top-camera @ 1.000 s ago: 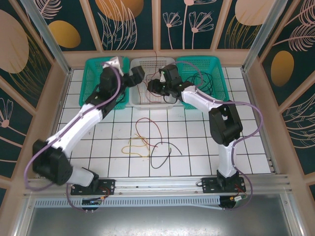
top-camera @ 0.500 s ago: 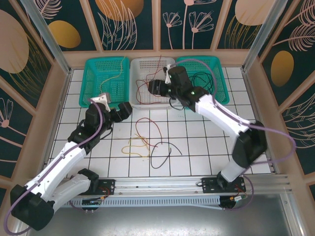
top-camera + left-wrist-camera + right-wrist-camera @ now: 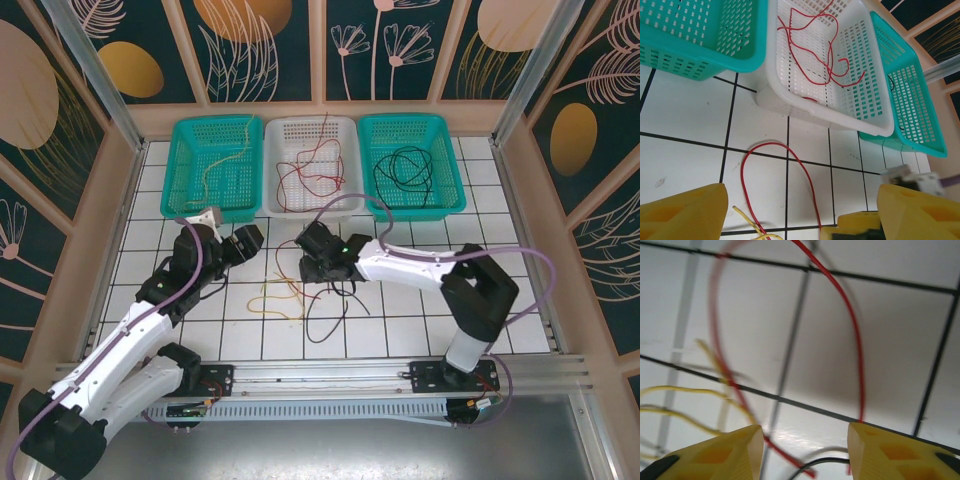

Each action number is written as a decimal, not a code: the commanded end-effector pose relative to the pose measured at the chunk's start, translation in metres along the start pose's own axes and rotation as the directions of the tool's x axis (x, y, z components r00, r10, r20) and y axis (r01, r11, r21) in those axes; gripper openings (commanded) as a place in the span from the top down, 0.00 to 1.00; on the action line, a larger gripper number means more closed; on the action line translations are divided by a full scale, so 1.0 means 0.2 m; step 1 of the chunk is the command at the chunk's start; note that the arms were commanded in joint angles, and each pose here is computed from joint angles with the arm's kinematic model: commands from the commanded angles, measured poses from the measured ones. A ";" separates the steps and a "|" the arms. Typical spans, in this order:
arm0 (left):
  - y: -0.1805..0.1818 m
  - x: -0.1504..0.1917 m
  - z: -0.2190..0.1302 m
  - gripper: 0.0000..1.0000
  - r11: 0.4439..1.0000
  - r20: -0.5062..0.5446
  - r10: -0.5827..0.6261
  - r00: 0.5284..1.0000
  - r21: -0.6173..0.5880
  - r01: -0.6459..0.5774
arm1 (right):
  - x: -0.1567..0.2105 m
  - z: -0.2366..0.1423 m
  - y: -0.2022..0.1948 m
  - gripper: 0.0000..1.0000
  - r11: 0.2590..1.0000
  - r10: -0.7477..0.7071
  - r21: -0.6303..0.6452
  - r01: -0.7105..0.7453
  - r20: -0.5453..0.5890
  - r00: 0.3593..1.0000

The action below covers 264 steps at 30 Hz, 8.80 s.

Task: Untangle the cables

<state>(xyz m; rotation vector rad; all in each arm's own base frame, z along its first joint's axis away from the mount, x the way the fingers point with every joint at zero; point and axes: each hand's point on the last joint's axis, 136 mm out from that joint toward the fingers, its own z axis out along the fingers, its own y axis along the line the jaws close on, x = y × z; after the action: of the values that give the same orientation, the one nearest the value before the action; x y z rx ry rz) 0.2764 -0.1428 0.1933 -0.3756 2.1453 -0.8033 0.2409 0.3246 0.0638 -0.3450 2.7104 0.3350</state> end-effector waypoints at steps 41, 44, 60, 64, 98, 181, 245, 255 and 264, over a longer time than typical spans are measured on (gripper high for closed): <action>-0.07 0.00 -0.01 0.30 0.997 -0.003 0.005 1.000 0.076 -0.005 | -0.19 -0.11 -0.10 1.00 0.977 -0.083 0.204 0.056 0.126 0.989; -0.13 -0.01 0.01 0.29 0.990 -0.008 0.001 1.000 0.143 0.001 | -0.22 -0.29 -0.07 1.00 0.978 -0.108 0.200 0.064 0.214 0.971; -0.44 -0.12 -0.05 0.19 0.905 0.080 0.035 0.996 0.420 -0.065 | -0.47 -1.13 0.16 1.00 0.993 -0.109 0.028 0.114 0.578 0.809; -0.42 -0.15 -0.04 0.21 0.916 0.111 0.035 0.993 0.394 -0.077 | -0.51 -1.25 0.20 1.00 0.990 -0.088 -0.030 0.136 0.621 0.779; -0.80 -0.34 -0.38 0.20 0.717 0.349 0.141 0.926 0.609 -0.338 | -0.69 -1.75 0.36 1.00 0.933 0.090 -0.298 0.204 0.740 0.667; -0.78 -0.26 -0.31 1.00 0.858 -0.001 0.285 0.958 0.446 -0.255 | -0.62 -0.92 0.11 0.14 0.753 0.198 -0.621 0.220 0.531 0.824; -0.55 -0.50 0.11 0.39 0.941 0.123 0.334 0.934 0.016 -0.339 | -1.71 -0.92 -0.19 1.00 0.957 0.160 -0.288 0.022 0.592 0.790; -0.38 -0.43 -0.07 0.27 0.956 0.157 0.292 0.943 -0.043 -0.289 | -1.56 -0.57 -0.24 1.00 0.960 0.158 -0.279 -0.024 0.468 0.870; -0.20 -0.22 -0.08 0.25 0.982 0.077 0.186 0.980 -0.036 -0.184 | -1.67 -0.41 -0.40 0.45 0.982 0.168 -0.156 -0.109 0.441 0.882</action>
<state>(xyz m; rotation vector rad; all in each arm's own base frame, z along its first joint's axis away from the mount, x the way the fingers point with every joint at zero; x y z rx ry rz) 0.2985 -0.1466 0.2608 -0.1569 2.0621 -0.6046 0.5280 0.3051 0.2431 -0.1289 2.2677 0.6178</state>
